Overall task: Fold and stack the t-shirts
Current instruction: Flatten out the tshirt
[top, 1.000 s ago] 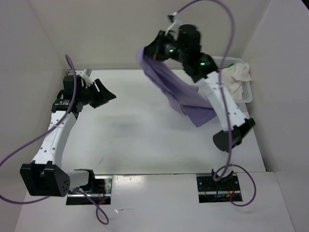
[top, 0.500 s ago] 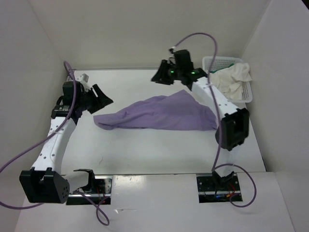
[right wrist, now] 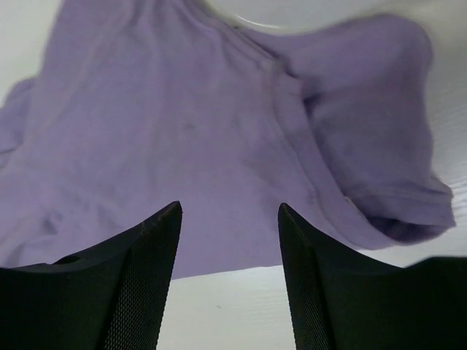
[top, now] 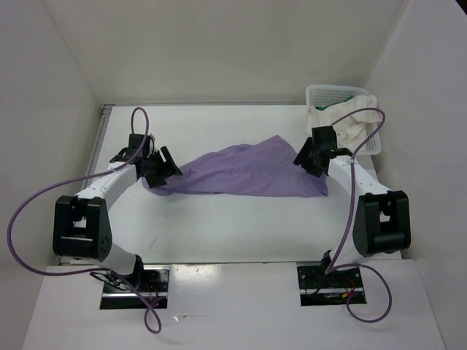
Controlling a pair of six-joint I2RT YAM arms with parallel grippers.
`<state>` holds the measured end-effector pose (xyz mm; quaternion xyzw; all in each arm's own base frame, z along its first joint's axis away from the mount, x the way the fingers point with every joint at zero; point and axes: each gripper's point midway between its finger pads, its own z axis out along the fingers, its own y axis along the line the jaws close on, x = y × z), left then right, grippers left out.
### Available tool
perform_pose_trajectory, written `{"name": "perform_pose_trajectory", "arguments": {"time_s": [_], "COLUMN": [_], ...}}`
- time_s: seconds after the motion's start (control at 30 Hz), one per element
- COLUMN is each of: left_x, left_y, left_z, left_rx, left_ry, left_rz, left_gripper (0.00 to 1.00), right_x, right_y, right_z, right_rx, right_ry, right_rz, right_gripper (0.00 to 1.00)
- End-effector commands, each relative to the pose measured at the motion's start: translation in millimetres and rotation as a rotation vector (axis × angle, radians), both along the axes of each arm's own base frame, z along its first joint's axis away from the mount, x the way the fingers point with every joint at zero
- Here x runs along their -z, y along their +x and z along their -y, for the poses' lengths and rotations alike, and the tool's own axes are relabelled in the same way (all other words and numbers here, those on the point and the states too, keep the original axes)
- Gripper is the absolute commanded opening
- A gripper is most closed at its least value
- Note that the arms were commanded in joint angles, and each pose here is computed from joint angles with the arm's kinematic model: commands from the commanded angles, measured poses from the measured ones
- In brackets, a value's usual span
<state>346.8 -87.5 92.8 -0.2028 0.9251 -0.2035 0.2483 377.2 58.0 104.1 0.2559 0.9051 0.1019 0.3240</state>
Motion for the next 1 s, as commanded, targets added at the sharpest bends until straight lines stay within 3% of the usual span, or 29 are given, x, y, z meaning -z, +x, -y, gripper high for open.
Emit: {"name": "perform_pose_trajectory", "arguments": {"time_s": [0.0,0.2,0.3,0.5,0.57,0.6,0.63,0.77,0.97], "left_x": [17.6,44.3,56.2,68.1,67.1,66.3,66.3,38.4,-16.4], "left_y": [7.3,17.1,22.9,30.7,33.1,32.6,32.6,37.6,32.9], "left_z": [-18.4,-22.4,-22.0,-21.9,-21.9,-19.4,-19.3,-16.2,-13.1], "left_rx": [-0.087,-0.127,-0.134,-0.134,-0.134,-0.126,-0.126,-0.114,-0.09], "left_ry": [-0.001,-0.005,-0.009,-0.008,-0.009,-0.021,-0.021,-0.041,-0.059], "left_rz": [-0.011,-0.065,-0.083,-0.098,-0.088,-0.089,-0.089,-0.023,0.089], "left_gripper": [0.78,0.8,0.72,0.53,0.42,0.38,0.35,0.16,0.0], "right_x": [5.1,36.8,47.8,69.3,77.8,80.7,84.5,82.9,3.2], "right_y": [-2.6,1.6,3.3,7.7,6.4,10.0,8.5,10.7,16.5], "right_z": [24.0,36.5,41.4,22.8,11.0,6.9,2.7,-5.6,-14.8], "right_rx": [0.065,0.124,0.144,0.094,0.063,0.054,0.04,0.026,0.012], "right_ry": [-0.1,-0.088,-0.085,-0.029,-0.033,-0.034,-0.015,0.01,-0.006], "right_rz": [0.015,-0.05,-0.071,-0.113,-0.129,-0.129,-0.142,-0.141,0.013], "right_gripper": [0.62,0.62,0.56,0.54,0.51,0.49,0.36,0.06,0.01]}}
